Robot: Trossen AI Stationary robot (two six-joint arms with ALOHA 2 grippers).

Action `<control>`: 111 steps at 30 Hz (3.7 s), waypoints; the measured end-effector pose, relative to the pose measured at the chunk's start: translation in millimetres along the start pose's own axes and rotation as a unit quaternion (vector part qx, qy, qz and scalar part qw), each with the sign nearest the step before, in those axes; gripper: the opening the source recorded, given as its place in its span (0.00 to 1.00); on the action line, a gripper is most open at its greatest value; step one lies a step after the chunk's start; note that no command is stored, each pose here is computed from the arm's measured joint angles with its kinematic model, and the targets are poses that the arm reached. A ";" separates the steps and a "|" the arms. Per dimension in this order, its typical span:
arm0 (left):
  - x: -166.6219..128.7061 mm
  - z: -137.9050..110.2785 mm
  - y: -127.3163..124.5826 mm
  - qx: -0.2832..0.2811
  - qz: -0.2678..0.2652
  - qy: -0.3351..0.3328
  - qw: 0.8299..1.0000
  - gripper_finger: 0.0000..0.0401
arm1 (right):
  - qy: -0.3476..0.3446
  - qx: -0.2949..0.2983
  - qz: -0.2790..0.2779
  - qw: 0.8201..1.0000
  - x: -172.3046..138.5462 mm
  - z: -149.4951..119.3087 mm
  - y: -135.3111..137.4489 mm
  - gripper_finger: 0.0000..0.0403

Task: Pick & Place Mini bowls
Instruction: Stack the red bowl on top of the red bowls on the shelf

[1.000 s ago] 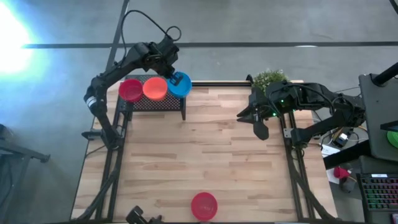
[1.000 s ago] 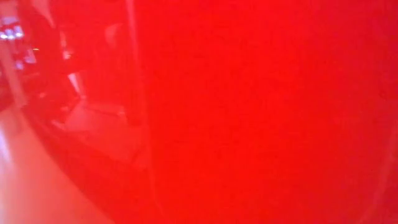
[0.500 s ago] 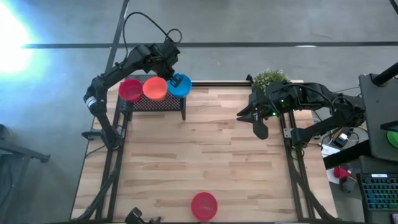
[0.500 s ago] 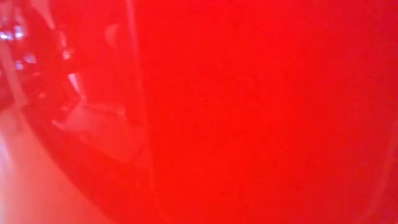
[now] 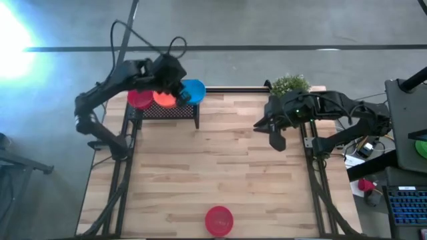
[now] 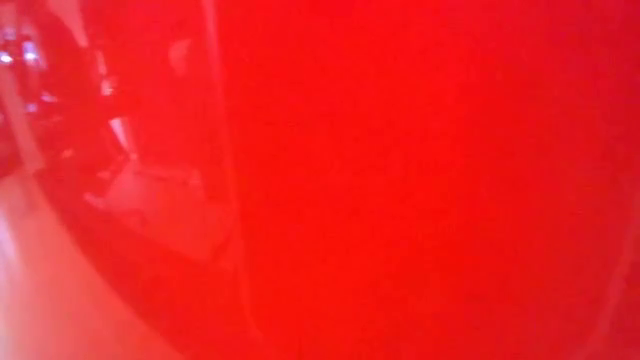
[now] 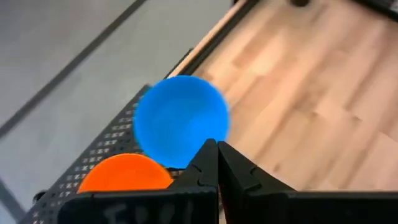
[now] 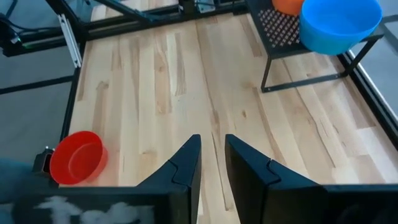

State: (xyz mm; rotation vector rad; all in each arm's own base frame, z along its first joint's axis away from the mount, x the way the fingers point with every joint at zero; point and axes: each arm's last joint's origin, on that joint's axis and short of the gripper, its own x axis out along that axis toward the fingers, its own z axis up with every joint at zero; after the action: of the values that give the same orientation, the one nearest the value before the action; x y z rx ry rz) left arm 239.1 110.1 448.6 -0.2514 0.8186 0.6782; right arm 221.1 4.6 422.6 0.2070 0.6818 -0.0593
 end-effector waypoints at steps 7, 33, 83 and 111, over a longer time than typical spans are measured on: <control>-41.2 -23.6 -45.9 0.056 -0.049 -0.041 0.996 0.00 | 0.011 0.000 -0.001 1.000 5.1 -3.8 -0.6 0.16; -71.7 -110.2 -124.2 0.192 -0.102 -0.007 0.976 0.00 | 0.255 -0.009 0.125 0.959 123.7 -59.8 95.3 0.02; -59.7 -154.4 -111.6 0.206 -0.127 0.047 0.969 0.00 | 0.287 0.028 0.115 0.950 249.4 -117.8 150.6 0.02; -61.2 -155.2 -112.5 0.245 -0.155 0.059 0.955 0.00 | 0.285 0.080 0.114 0.948 295.2 -142.3 157.2 0.33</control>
State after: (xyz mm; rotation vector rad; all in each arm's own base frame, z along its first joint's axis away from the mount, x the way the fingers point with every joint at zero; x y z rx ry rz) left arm 190.4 -74.5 385.0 0.0328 1.0075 0.1525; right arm 381.1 192.0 155.3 0.4689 1.2276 0.1749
